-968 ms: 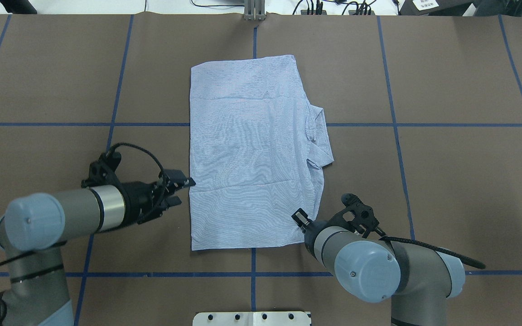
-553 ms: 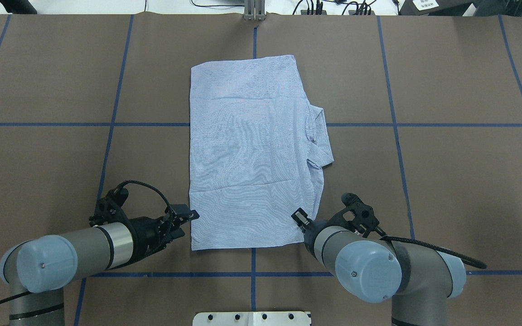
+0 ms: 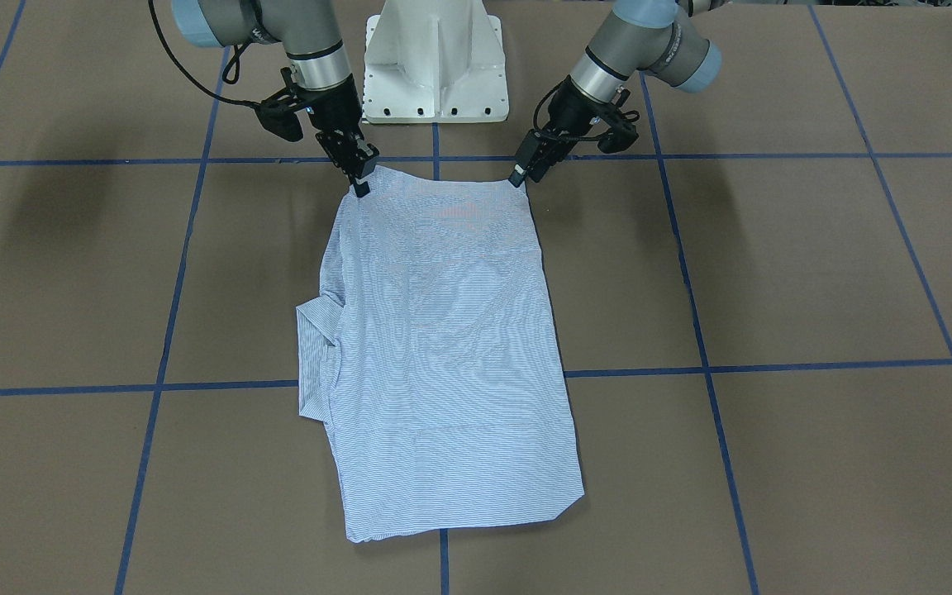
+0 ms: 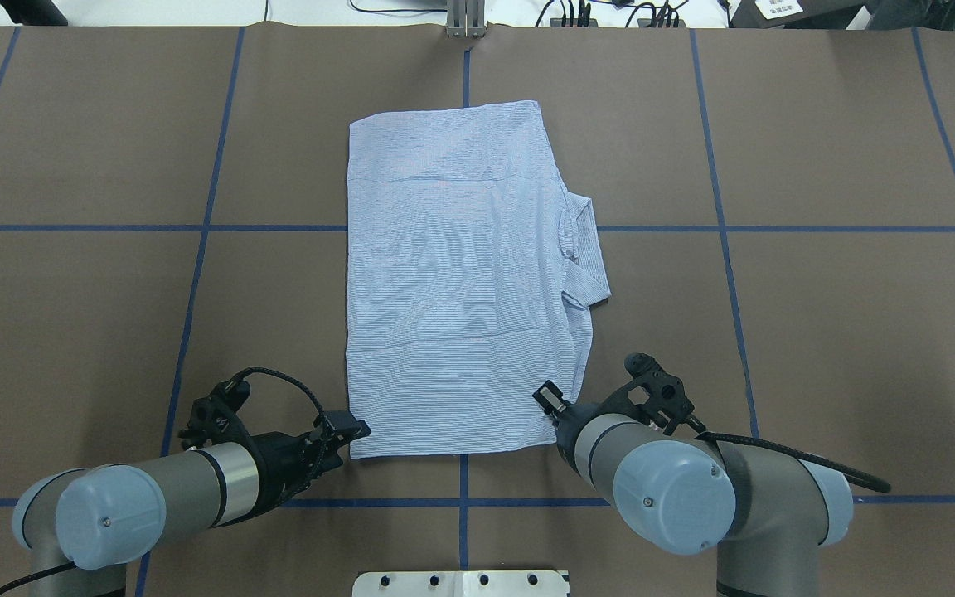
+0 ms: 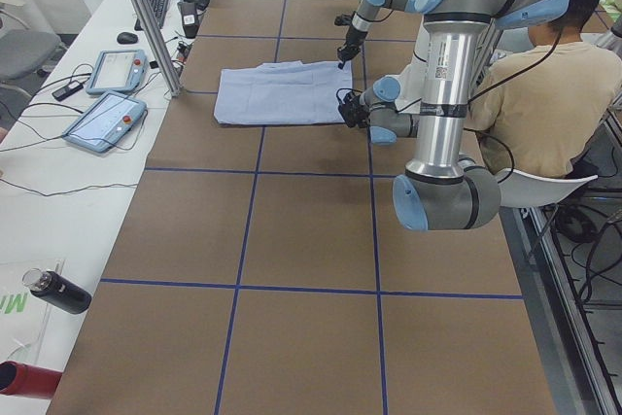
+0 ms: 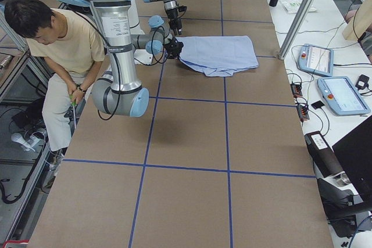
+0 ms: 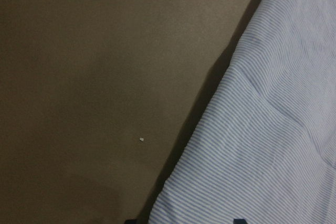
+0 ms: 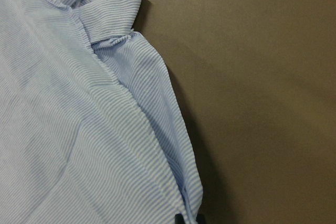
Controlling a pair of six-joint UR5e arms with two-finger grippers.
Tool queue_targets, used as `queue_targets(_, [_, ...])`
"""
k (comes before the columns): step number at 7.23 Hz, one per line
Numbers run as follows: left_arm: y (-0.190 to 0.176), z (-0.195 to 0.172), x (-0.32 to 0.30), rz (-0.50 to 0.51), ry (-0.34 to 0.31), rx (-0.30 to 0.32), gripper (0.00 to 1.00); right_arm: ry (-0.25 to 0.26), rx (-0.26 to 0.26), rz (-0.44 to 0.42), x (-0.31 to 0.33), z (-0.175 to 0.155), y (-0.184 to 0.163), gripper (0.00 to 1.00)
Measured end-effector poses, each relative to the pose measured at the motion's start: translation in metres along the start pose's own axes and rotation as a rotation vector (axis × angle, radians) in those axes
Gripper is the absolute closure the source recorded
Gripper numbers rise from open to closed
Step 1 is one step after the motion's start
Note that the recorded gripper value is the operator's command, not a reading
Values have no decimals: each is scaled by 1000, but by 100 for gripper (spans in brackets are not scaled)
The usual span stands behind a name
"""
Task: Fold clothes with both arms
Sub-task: 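Grasp the near corners of the shirt with both grippers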
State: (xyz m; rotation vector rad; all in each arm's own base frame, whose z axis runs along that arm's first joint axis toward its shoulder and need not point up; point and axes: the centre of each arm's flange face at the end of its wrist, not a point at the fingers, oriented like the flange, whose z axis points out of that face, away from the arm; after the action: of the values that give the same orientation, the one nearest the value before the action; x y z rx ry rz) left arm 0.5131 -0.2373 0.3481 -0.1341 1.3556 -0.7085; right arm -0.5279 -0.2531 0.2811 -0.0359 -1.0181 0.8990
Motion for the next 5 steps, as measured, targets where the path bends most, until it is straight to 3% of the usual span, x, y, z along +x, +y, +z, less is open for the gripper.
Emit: queue_targets(5, [9,6,3,6,-19,2,36,0,0,0,0,0,0,100])
